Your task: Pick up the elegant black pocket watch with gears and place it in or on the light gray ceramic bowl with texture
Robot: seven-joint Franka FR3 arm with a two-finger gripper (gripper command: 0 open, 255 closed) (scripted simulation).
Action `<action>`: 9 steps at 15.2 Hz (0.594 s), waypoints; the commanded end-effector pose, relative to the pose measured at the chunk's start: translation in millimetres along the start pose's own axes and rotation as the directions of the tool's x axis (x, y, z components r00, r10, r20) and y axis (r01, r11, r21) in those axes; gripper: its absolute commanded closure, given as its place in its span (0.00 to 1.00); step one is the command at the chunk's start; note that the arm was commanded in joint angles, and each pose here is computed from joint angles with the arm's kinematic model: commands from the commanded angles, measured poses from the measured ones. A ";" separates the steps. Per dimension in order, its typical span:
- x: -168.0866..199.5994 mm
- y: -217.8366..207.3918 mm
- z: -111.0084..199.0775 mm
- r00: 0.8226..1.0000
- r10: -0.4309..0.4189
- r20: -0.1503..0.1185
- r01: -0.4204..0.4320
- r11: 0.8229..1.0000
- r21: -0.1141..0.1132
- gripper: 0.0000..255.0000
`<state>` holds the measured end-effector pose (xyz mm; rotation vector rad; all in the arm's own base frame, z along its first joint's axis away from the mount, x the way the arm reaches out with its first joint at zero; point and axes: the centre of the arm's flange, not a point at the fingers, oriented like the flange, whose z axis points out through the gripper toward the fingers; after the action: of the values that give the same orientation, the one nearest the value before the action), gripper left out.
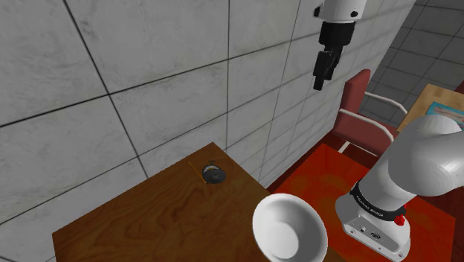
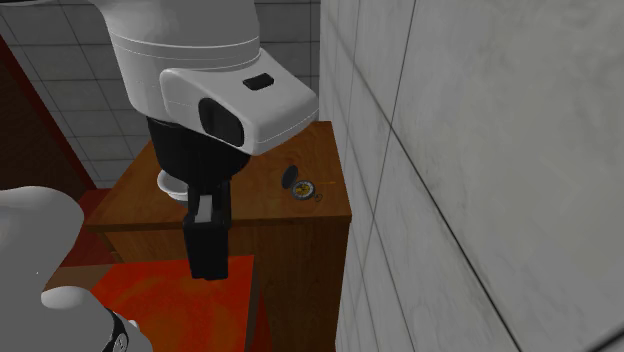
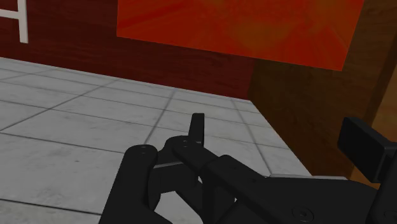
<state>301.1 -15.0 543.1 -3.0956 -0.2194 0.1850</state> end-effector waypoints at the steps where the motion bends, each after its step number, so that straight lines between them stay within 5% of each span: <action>1: 0.0 0.0 0.0 1.000 0.000 0.000 0.000 1.000 0.000 0.00; 9: 34.0 -97.1 37.5 0.999 0.040 -0.010 -0.041 0.999 -0.031 0.00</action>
<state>313.3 72.2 510.1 -3.1291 -0.1711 0.1727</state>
